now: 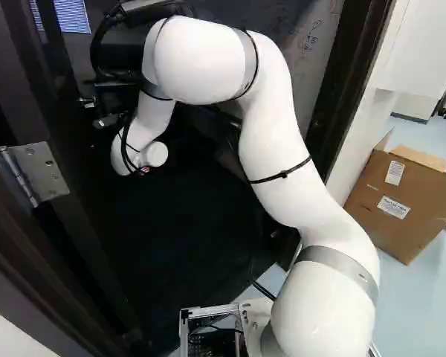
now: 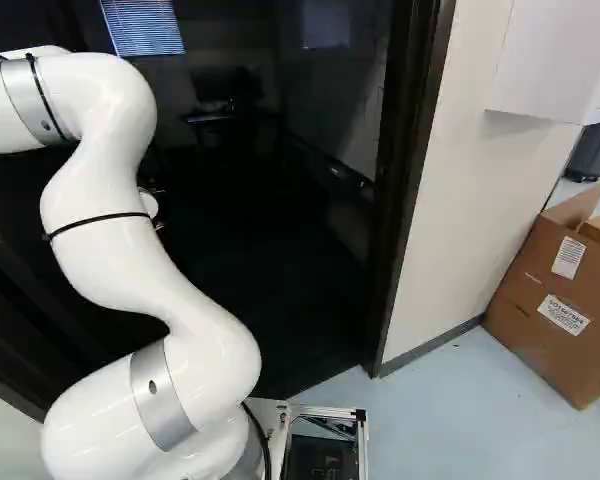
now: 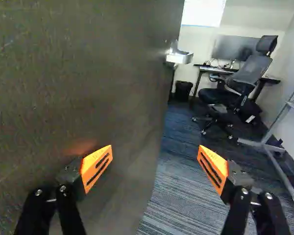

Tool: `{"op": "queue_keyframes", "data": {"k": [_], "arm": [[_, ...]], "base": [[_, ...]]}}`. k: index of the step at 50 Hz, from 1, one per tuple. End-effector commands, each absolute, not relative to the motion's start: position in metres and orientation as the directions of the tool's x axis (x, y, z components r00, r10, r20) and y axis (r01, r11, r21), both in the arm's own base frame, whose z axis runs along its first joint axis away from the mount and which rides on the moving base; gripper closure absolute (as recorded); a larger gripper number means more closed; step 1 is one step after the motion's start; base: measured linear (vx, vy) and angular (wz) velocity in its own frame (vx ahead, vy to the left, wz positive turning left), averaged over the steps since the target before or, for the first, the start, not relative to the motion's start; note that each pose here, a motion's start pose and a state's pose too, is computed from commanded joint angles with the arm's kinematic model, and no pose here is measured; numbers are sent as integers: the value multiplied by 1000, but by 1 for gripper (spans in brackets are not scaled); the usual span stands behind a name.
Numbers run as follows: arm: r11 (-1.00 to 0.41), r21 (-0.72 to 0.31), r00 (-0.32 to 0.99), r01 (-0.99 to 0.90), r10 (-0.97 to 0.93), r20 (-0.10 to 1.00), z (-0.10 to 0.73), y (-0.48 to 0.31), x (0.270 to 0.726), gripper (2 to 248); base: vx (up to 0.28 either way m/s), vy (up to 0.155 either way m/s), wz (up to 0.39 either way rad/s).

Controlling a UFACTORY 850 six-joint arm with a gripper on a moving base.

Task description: Open the door and move inside

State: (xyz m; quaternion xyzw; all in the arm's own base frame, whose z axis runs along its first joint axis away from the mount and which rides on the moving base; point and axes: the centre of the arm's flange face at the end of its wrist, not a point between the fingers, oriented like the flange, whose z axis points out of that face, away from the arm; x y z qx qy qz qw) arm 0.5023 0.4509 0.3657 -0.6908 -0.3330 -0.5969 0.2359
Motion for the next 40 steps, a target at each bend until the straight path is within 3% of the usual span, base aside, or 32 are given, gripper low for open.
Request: {"op": "queue_keyframes", "data": {"k": [40], "arm": [[-620, 71, 65, 781, 193, 979, 369, 467, 462, 3]], "base": [[0, 0, 0]]}}
